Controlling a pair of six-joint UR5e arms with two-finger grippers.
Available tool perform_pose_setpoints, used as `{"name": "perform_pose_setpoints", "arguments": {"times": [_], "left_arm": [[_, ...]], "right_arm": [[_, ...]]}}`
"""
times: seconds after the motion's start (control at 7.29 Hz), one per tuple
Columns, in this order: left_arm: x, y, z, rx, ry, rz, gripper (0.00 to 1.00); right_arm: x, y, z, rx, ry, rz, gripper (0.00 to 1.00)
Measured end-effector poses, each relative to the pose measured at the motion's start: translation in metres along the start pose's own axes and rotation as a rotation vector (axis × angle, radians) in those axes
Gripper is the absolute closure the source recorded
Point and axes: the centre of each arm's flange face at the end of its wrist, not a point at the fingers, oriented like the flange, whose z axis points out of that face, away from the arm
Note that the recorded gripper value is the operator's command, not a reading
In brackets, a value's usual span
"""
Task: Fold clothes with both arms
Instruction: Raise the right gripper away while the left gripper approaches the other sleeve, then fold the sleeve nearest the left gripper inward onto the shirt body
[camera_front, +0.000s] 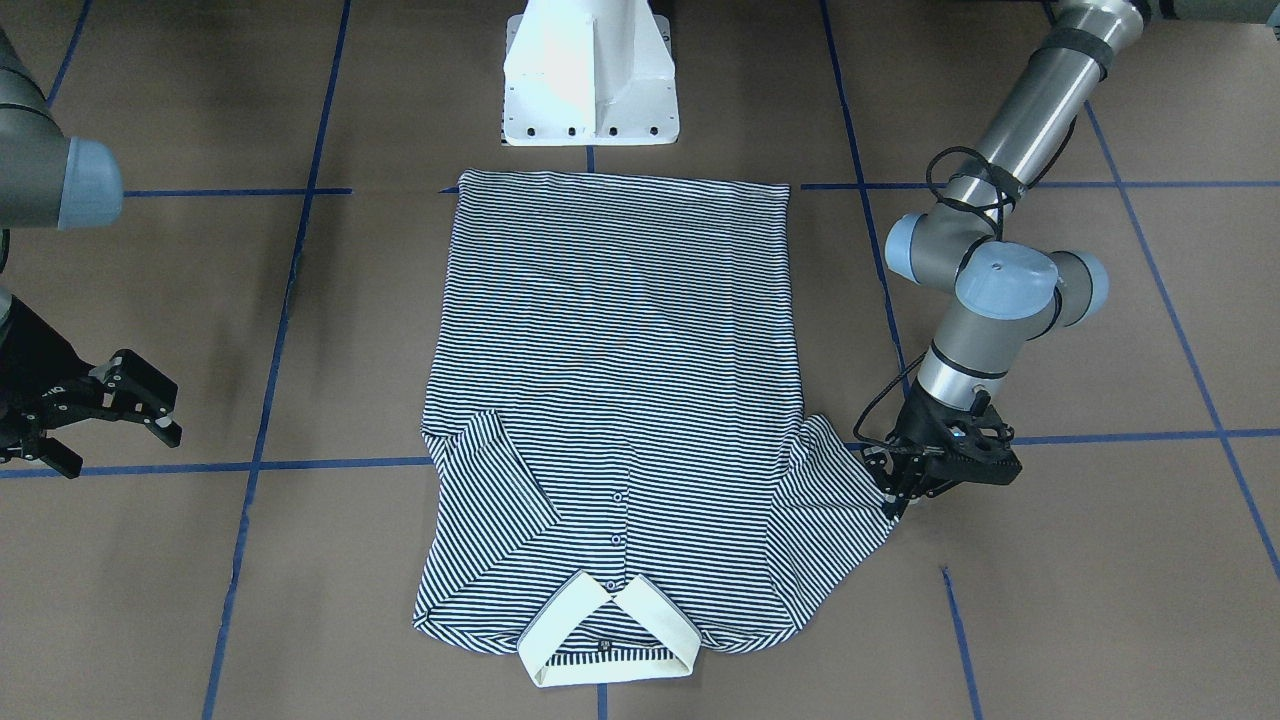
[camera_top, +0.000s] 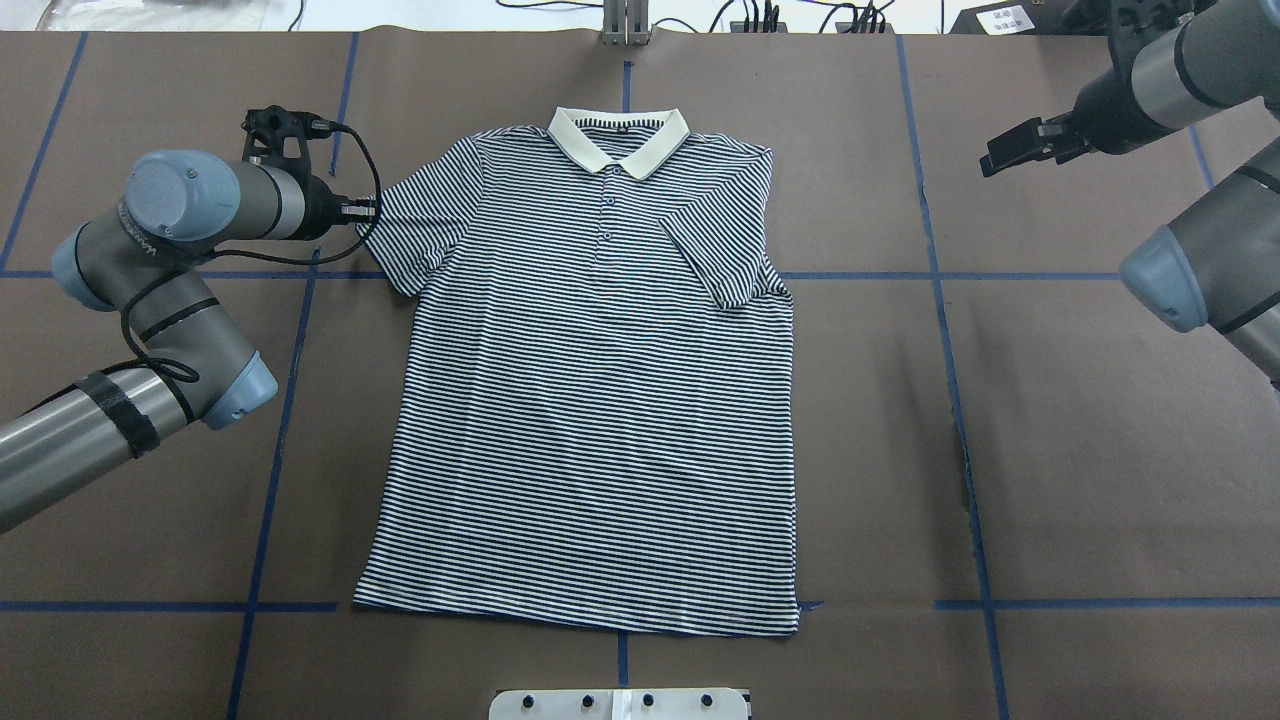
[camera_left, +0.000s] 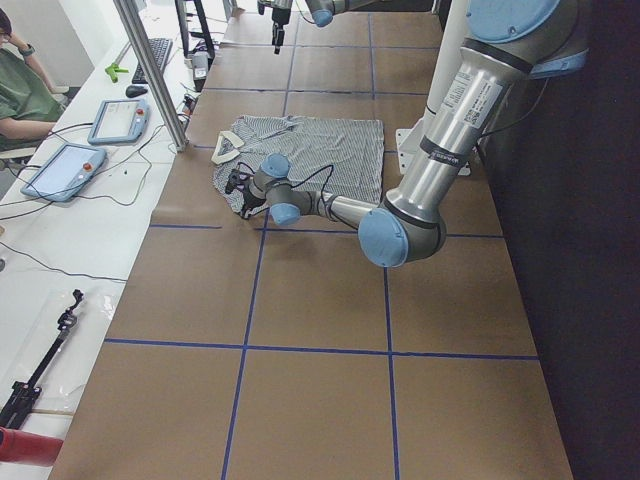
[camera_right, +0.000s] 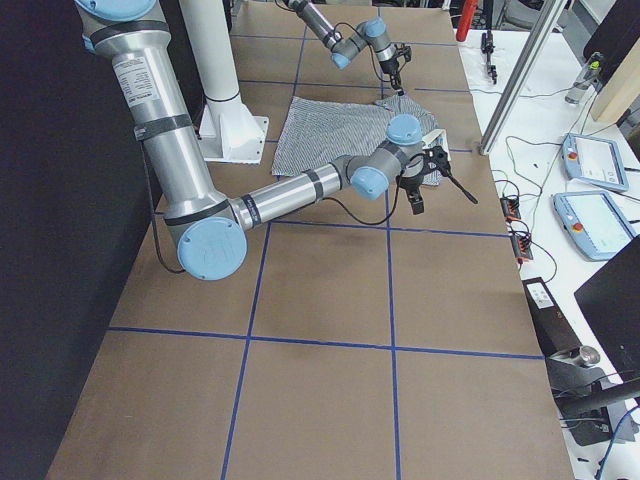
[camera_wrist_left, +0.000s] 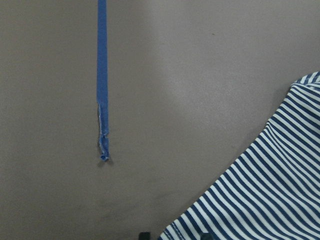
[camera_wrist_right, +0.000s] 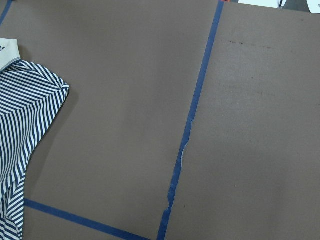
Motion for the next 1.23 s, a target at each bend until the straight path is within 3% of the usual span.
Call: {"name": "perform_pose_setpoints", "arguments": {"times": [0.27,0.55,0.82,0.96,1.1,1.23], "left_arm": [[0.033,-0.019,-0.008,0.003,0.01,-0.019,1.0],[0.108,-0.044,-0.027,-0.035,-0.028,-0.119,1.0],[0.196,-0.038,-0.031,-0.073,-0.075,-0.198,1.0],[0.22,-0.034,-0.026,-0.085,-0.092,-0.22,0.69],[0.228,-0.032,-0.018,-0.088,-0.11,-0.224,0.01],[0.229,-0.032,-0.013,-0.087,-0.12,-0.194,0.0]], "right_arm": [[0.0,0.0,0.0,0.0,0.0,0.0,0.0],[0.0,0.0,0.0,-0.001,0.001,0.001,0.0],[0.0,0.0,0.0,-0.001,0.001,0.001,0.0],[0.0,0.0,0.001,-0.002,0.001,0.001,0.0],[0.0,0.0,0.001,-0.002,0.001,0.001,0.0],[0.0,0.0,0.001,-0.002,0.0,0.002,0.0]]}}
